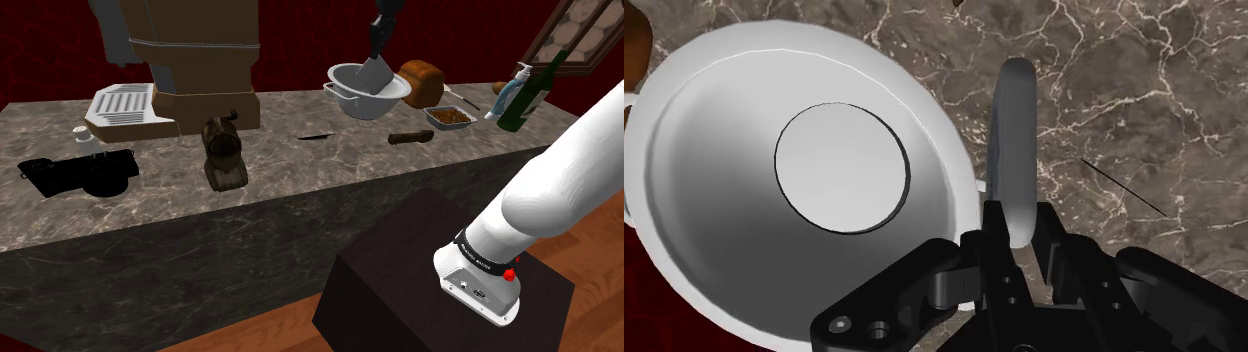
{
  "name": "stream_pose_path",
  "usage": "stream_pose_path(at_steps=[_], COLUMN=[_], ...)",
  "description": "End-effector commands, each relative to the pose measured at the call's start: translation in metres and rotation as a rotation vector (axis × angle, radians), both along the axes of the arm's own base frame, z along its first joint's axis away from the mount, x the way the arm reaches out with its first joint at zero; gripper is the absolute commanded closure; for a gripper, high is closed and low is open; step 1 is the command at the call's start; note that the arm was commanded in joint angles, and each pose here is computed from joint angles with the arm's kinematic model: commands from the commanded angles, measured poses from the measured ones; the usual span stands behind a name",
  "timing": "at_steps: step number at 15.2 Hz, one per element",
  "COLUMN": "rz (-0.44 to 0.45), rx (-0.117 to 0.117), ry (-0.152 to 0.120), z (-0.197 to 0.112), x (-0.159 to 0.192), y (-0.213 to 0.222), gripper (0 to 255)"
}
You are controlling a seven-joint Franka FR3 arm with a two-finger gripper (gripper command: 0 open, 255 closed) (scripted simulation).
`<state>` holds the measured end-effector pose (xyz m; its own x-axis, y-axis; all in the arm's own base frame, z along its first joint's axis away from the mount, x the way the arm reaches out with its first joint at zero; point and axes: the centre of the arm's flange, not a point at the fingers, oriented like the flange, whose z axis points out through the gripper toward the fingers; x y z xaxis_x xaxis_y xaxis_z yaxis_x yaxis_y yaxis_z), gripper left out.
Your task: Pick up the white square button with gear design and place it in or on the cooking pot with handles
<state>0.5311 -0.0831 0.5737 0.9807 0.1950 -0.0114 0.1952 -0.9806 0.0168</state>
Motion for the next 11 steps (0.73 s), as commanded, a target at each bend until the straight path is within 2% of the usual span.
stream_pose_path(at_steps=[1, 11], rz=[0.0, 0.0], rx=[0.0, 0.0], ry=[0.0, 0.0], z=[0.006, 0.026], x=[0.007, 0.056], y=[-0.018, -0.14], gripper=[255, 255])
